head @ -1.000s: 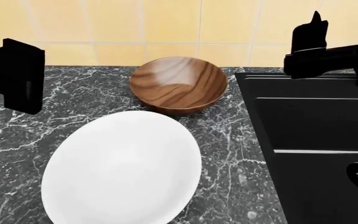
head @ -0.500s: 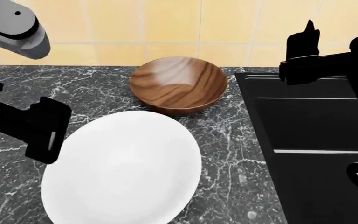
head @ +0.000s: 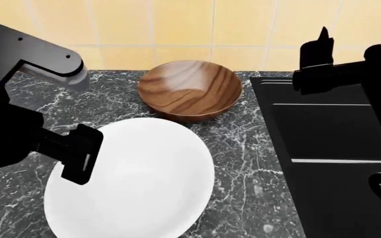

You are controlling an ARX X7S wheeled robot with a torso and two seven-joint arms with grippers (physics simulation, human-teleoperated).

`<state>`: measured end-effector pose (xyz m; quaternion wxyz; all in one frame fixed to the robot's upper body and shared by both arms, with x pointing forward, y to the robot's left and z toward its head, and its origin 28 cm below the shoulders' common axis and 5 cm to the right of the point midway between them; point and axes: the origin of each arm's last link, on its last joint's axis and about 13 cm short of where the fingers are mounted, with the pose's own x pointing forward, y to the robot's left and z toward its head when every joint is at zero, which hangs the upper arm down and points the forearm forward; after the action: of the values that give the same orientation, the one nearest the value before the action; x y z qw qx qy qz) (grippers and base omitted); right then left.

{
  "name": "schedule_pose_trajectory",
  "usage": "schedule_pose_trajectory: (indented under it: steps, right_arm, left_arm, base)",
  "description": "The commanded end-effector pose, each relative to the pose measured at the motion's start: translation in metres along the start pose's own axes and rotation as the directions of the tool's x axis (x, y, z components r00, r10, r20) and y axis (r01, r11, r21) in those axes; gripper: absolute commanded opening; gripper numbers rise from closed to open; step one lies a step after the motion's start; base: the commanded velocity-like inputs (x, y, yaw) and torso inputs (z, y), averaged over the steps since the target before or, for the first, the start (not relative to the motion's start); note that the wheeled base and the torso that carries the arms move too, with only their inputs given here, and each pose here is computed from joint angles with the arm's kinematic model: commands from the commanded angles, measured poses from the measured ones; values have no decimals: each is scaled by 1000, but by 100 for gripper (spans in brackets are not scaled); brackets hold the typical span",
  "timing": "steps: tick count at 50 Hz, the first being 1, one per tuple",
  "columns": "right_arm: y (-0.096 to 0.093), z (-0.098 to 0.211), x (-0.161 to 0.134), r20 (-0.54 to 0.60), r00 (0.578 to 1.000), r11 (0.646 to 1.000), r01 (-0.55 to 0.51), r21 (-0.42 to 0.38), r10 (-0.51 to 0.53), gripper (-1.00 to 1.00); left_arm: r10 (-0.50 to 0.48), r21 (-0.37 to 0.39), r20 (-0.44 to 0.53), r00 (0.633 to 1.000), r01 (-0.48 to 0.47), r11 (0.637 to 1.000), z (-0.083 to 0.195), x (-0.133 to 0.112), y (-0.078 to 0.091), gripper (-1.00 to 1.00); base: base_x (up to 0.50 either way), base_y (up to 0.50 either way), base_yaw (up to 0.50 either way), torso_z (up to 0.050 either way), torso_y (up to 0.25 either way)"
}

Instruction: Stack the bowls in the sink.

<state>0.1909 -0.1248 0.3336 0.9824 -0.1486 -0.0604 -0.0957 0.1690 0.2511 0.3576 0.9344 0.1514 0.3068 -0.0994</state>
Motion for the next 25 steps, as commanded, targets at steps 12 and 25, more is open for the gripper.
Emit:
schedule_pose_trajectory:
  steps: [12, 25]
  right_arm:
    - [2, -3, 1, -4, 1000, 1000, -9, -3, 9, 100]
    - [4, -6, 2, -11, 1000, 1000, -14, -10, 14, 100]
  left_arm:
    - [-54, -30, -58, 997, 52, 998, -15, 46, 0, 100]
    - [-77, -62, -78, 994, 72, 996, -26, 64, -1, 100]
  base:
    - [0, 0, 0, 0, 0]
    - [0, 0, 0, 0, 0]
